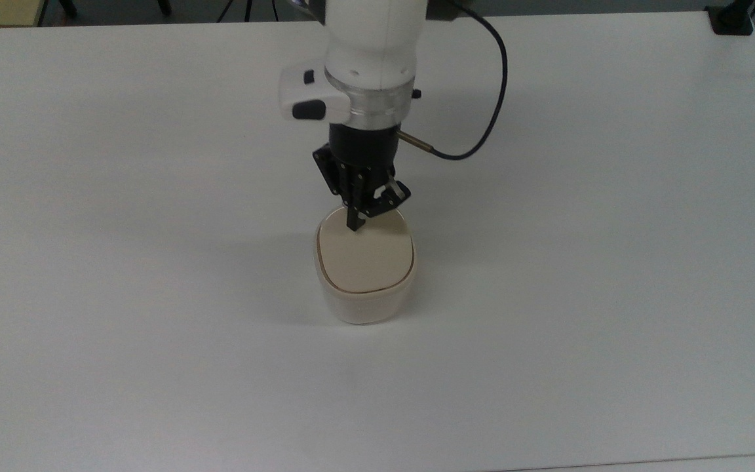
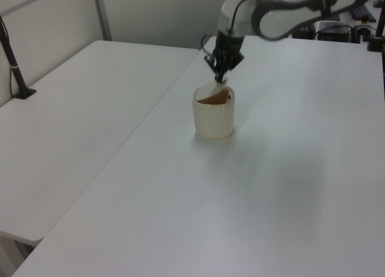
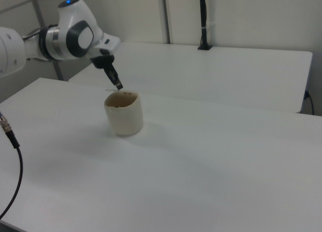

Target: Open the trash bin

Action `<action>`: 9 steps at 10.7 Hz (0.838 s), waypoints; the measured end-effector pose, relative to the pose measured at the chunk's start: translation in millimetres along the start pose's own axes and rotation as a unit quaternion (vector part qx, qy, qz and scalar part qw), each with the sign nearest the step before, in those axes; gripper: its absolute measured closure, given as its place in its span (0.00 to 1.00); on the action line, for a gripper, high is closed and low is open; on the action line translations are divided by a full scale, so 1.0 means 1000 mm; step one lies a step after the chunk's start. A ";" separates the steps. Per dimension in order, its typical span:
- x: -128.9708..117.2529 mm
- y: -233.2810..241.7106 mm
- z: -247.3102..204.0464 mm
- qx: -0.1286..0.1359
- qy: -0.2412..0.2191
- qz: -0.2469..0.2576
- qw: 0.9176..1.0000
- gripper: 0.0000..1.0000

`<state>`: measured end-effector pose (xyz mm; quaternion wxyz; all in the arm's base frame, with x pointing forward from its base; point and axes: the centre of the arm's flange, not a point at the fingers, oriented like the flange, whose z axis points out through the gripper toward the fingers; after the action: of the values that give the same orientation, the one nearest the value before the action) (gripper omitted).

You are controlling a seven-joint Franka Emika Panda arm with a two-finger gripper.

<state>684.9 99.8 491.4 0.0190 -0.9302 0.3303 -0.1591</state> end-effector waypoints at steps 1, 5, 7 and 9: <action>0.011 0.014 -0.027 0.000 0.004 0.013 1.000 0.99; 0.030 0.065 -0.119 0.003 -0.007 -0.016 1.000 0.71; 0.030 0.080 -0.141 0.018 -0.014 -0.059 0.998 0.59; 0.023 0.094 -0.154 0.025 -0.019 -0.106 0.994 0.32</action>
<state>597.1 23.2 631.0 0.0318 -0.9619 0.2255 -0.1511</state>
